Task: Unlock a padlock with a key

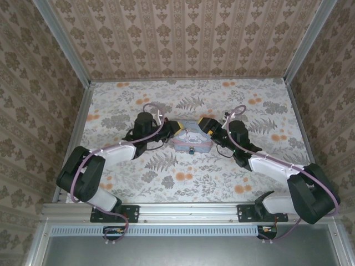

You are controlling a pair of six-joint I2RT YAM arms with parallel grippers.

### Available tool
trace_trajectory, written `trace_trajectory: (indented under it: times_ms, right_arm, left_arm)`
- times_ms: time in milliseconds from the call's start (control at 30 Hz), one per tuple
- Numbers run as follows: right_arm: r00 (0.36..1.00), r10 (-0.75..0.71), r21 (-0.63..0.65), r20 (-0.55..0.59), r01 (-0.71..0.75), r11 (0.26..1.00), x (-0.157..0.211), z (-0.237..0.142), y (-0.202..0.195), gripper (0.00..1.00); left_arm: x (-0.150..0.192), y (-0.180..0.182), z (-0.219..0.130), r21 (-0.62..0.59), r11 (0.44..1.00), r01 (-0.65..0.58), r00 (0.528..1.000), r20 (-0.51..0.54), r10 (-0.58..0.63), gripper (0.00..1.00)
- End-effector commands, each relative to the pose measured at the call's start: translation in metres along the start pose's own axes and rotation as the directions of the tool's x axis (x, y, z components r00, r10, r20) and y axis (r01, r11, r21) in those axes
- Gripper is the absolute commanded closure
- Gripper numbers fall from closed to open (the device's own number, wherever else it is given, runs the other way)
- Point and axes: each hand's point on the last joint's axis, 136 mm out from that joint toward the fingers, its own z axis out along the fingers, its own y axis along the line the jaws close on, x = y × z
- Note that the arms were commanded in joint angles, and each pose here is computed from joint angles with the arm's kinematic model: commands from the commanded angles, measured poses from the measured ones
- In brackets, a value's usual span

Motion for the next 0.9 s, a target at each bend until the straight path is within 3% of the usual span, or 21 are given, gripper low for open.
trace_trajectory:
  times_ms: [0, 233, 400, 600, 867]
  right_arm:
    - [0.985, -0.154, -0.042, -0.073, 0.151, 0.988, 0.005, -0.002, 0.007, 0.21]
    - [0.961, -0.187, -0.269, -0.205, 0.129, 0.954, 0.014, 0.013, 0.032, 0.2]
    - [0.951, -0.165, -0.396, -0.263, 0.05, 0.917, 0.018, 0.028, 0.05, 0.29]
    - [0.958, -0.119, -0.419, -0.262, -0.002, 0.908, 0.016, 0.039, 0.051, 0.42]
    - [0.961, -0.106, -0.448, -0.255, -0.02, 0.894, 0.023, 0.046, 0.065, 0.46]
  left_arm:
    - [0.004, -0.028, -0.011, 0.065, 0.99, -0.129, 0.986, -0.095, 0.135, 1.0]
    - [-0.004, -0.037, -0.021, 0.112, 0.966, -0.234, 0.956, -0.153, 0.249, 1.0]
    - [-0.014, -0.038, -0.024, 0.156, 0.956, -0.247, 0.948, -0.167, 0.272, 1.0]
    - [-0.016, -0.041, -0.024, 0.171, 0.955, -0.242, 0.945, -0.18, 0.271, 1.0]
    - [-0.017, -0.04, -0.021, 0.166, 0.962, -0.217, 0.954, -0.173, 0.245, 1.0]
